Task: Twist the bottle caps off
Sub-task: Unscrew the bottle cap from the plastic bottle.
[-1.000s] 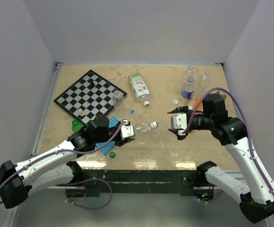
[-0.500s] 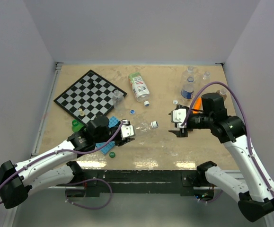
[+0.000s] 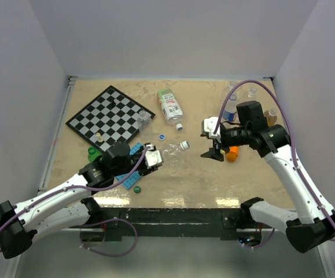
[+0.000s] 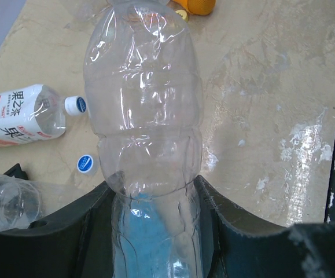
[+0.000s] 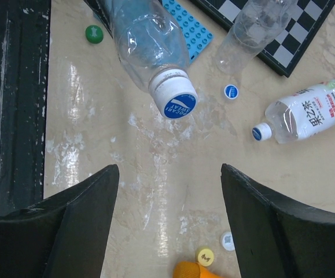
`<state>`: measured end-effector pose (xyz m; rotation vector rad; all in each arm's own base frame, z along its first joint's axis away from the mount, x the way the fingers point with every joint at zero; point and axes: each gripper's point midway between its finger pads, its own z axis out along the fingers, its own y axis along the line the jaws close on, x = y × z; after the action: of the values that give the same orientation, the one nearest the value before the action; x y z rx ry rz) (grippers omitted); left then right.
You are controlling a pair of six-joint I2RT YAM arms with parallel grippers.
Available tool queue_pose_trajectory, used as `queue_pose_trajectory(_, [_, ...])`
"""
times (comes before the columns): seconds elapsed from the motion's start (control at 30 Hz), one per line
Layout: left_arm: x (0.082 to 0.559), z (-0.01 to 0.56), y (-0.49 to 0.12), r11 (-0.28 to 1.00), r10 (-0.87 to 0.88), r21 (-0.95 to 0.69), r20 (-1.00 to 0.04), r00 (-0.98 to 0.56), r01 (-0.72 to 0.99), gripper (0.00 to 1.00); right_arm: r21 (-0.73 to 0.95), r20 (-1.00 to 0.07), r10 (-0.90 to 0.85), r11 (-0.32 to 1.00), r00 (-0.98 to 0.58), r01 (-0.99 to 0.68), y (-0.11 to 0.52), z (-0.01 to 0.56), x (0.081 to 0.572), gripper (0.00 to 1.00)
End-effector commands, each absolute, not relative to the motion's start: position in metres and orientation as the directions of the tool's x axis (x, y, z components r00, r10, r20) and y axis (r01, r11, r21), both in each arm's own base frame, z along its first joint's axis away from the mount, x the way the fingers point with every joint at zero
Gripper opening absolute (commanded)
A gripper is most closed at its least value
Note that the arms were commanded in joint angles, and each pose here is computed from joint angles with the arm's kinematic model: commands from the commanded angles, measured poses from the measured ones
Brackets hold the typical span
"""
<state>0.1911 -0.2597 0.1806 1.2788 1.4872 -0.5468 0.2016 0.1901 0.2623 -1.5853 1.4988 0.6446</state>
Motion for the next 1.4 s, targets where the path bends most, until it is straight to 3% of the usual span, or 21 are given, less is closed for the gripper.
queue_pose_trajectory(0.0, [0.2,0.193,-0.257,0.37,0.41,0.312,-0.9,0.148,0.875,0.01,-0.19,-0.86,-0.491,0.06,0.137,-0.98,0.199,0.282,0.2,0.75])
queue_pose_trajectory(0.33, [0.201,0.195,-0.256,0.375,0.408,0.318,-0.9,0.152,0.871,0.01,-0.018,-0.903,-0.429,0.023,0.007,-1.0,0.215,0.283,0.203,0.8])
queue_pose_trajectory(0.5, [0.201,0.195,-0.256,0.374,0.407,0.317,-0.901,0.153,0.871,0.01,0.102,-0.902,-0.419,0.016,-0.1,-0.995,0.223,0.263,0.208,0.93])
queue_pose_trajectory(0.7, [0.199,0.194,-0.258,0.363,0.402,0.312,-0.902,0.154,0.878,0.01,0.153,-0.905,-0.409,-0.05,-0.12,-0.987,0.231,0.262,0.211,0.92])
queue_pose_trajectory(1.03, [0.198,0.192,-0.26,0.351,0.403,0.307,-0.902,0.153,0.884,0.01,0.177,-0.91,-0.401,-0.15,-0.103,-0.973,0.251,0.267,0.203,0.74])
queue_pose_trajectory(1.23, [0.198,0.192,-0.26,0.352,0.402,0.306,-0.903,0.152,0.885,0.01,0.178,-0.908,-0.407,-0.165,-0.098,-0.97,0.256,0.267,0.2,0.53])
queue_pose_trajectory(1.37, [0.199,0.191,-0.259,0.356,0.405,0.307,-0.902,0.15,0.882,0.01,0.183,-0.904,-0.415,-0.16,-0.102,-0.97,0.256,0.265,0.2,0.31])
